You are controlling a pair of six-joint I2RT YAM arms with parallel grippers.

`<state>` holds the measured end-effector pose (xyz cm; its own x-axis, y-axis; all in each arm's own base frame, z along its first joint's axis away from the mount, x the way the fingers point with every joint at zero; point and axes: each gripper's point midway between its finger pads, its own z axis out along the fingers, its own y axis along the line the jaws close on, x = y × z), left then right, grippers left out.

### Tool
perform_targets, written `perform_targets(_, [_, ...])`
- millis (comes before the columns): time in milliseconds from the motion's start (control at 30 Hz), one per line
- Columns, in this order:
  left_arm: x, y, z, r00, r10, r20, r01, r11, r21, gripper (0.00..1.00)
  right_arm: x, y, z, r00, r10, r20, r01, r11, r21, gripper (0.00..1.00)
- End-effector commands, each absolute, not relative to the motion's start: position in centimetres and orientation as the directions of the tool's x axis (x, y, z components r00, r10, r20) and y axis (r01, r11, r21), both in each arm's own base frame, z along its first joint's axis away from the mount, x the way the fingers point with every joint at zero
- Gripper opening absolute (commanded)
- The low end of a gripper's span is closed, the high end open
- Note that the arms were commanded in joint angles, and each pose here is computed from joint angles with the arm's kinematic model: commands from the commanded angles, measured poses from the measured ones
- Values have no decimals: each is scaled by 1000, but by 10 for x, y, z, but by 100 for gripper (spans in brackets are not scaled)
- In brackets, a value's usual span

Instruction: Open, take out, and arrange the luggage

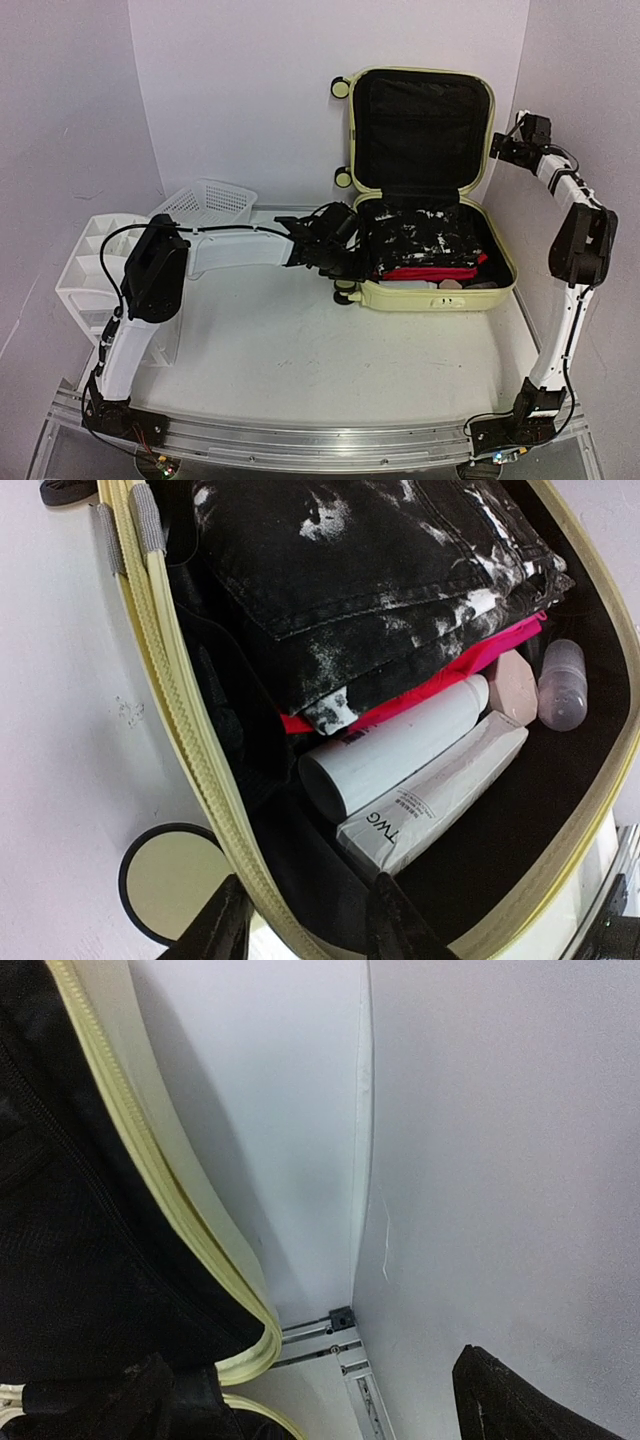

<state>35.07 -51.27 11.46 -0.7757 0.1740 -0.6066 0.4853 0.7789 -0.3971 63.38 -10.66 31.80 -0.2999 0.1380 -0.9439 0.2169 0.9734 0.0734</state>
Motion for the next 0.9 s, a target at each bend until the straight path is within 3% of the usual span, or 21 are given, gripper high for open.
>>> perform_targets(0, [316,-507,144,-763,267,-589,558,731,-392,48,597,-98,370,-236,105,-966,225,973,51,98])
perform_targets(133, [324,-496,191,-709,267,-653,615,686,-388,75,571,-90,360,-287,107,-952,224,974,42,98])
perform_targets(267, [353,-449,227,-660,253,-707,632,696,-341,86,540,-75,344,-347,115,-931,213,976,42,98])
perform_targets(367, [392,-383,228,-648,268,-713,571,791,-221,92,516,-48,331,-388,125,-913,161,985,67,98])
perform_targets(467, [442,-300,213,-670,302,-678,444,895,-39,93,489,-14,314,-464,161,-871,86,987,136,98])
perform_targets(567, [474,-253,196,-704,331,-628,401,915,32,91,462,21,302,-545,246,-801,-17,952,304,98])
perform_targets(667, [499,-228,180,-708,381,-595,400,910,107,89,433,63,291,-651,234,-722,-176,879,443,98])
perform_targets(867, [529,-215,144,-710,454,-539,428,885,181,80,393,78,250,-780,203,-592,-166,845,509,98])
